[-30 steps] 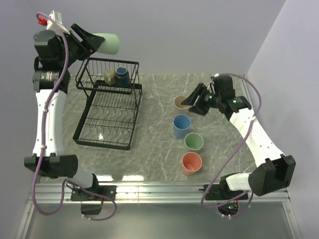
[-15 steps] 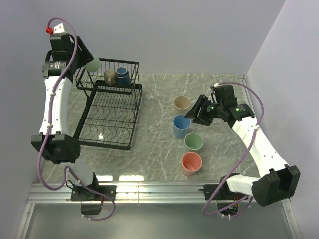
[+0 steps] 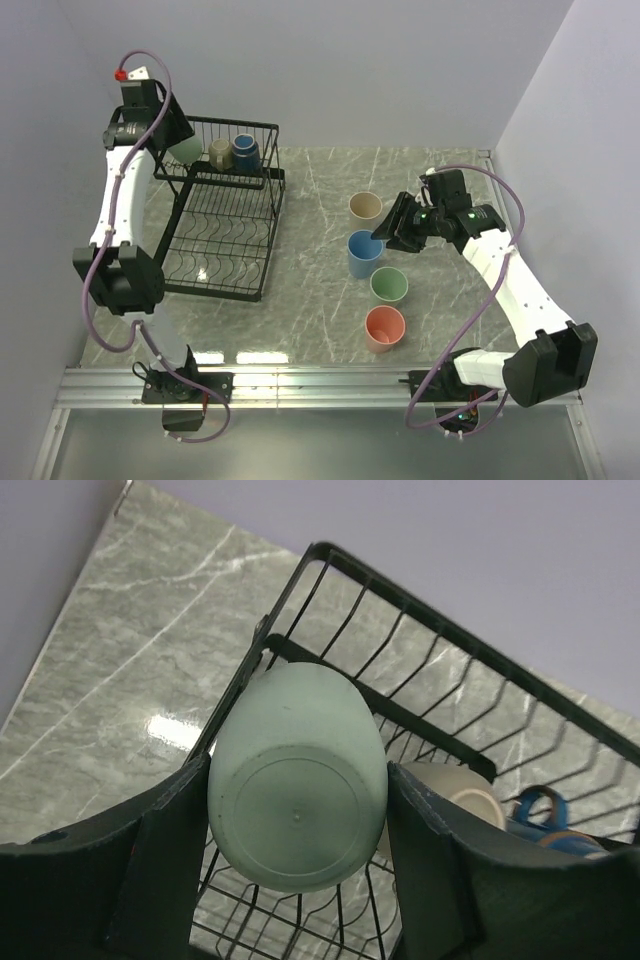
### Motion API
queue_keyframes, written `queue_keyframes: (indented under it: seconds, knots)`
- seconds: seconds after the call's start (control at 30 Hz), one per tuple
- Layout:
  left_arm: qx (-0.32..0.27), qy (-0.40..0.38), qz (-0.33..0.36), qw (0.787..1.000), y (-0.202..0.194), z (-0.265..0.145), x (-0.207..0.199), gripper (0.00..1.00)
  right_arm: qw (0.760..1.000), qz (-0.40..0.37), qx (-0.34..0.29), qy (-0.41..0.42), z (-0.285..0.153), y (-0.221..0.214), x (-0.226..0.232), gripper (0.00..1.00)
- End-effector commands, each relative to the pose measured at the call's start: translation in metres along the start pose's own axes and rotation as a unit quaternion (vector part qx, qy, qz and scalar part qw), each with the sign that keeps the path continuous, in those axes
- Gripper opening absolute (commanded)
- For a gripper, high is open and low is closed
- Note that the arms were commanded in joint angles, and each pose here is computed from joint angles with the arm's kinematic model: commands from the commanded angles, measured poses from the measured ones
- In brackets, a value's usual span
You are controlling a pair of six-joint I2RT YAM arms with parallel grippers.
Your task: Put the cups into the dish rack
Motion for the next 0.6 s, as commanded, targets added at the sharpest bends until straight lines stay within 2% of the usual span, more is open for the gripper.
queue_keyframes:
  seconds: [0.0, 0.13, 0.2, 0.23, 0.27, 0.37, 0.43, 0.47, 0.5, 0.57]
  knots:
    - [-0.010, -0.011, 0.016, 1.000, 0.007, 0.006, -0.005, 0.05, 1.000, -0.012, -0.016, -0.002, -0.004, 0.010, 0.005, 0.56]
    - [0.016, -0.013, 0.020, 1.000, -0.005, 0.022, -0.004, 0.13, 1.000, -0.003, -0.014, -0.007, -0.001, 0.010, 0.003, 0.55]
    - [0.021, -0.013, 0.024, 0.999, -0.008, 0.026, -0.003, 0.20, 1.000, 0.001, -0.015, -0.009, 0.000, 0.010, 0.002, 0.55]
    - [0.019, -0.011, 0.025, 0.999, -0.007, 0.025, -0.002, 0.26, 1.000, 0.002, -0.016, -0.010, 0.001, 0.010, 0.002, 0.55]
    - [0.018, -0.011, 0.027, 0.999, -0.007, 0.026, -0.003, 0.40, 1.000, 0.003, -0.016, -0.011, 0.002, 0.011, 0.002, 0.55]
    - [0.016, -0.012, 0.028, 0.999, -0.007, 0.026, -0.002, 0.68, 1.000, 0.007, -0.014, -0.013, 0.004, 0.011, 0.001, 0.55]
    - [0.013, -0.014, 0.026, 0.999, -0.005, 0.025, -0.003, 0.76, 1.000, 0.009, -0.013, -0.015, 0.006, 0.012, 0.000, 0.55]
    - [0.013, -0.016, 0.025, 0.999, -0.005, 0.025, -0.004, 0.85, 1.000, 0.009, -0.012, -0.016, 0.007, 0.012, 0.000, 0.55]
    - [0.010, -0.018, 0.021, 1.000, -0.003, 0.023, -0.005, 0.99, 1.000, 0.009, -0.010, -0.018, 0.008, 0.012, -0.001, 0.55]
    - [0.009, -0.023, 0.017, 1.000, -0.002, 0.022, -0.008, 0.99, 1.000, 0.010, -0.009, -0.019, 0.008, 0.012, -0.001, 0.55]
Point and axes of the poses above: each gripper's point midway between its finger pads, its own z axis out along the fingers, its own x axis along the line the jaws close on, y = z × x, the point moved 4 cm from there along -z, back along the fingers, and after that the axes turned 10 degrees about -z, right-handed, at the moved point
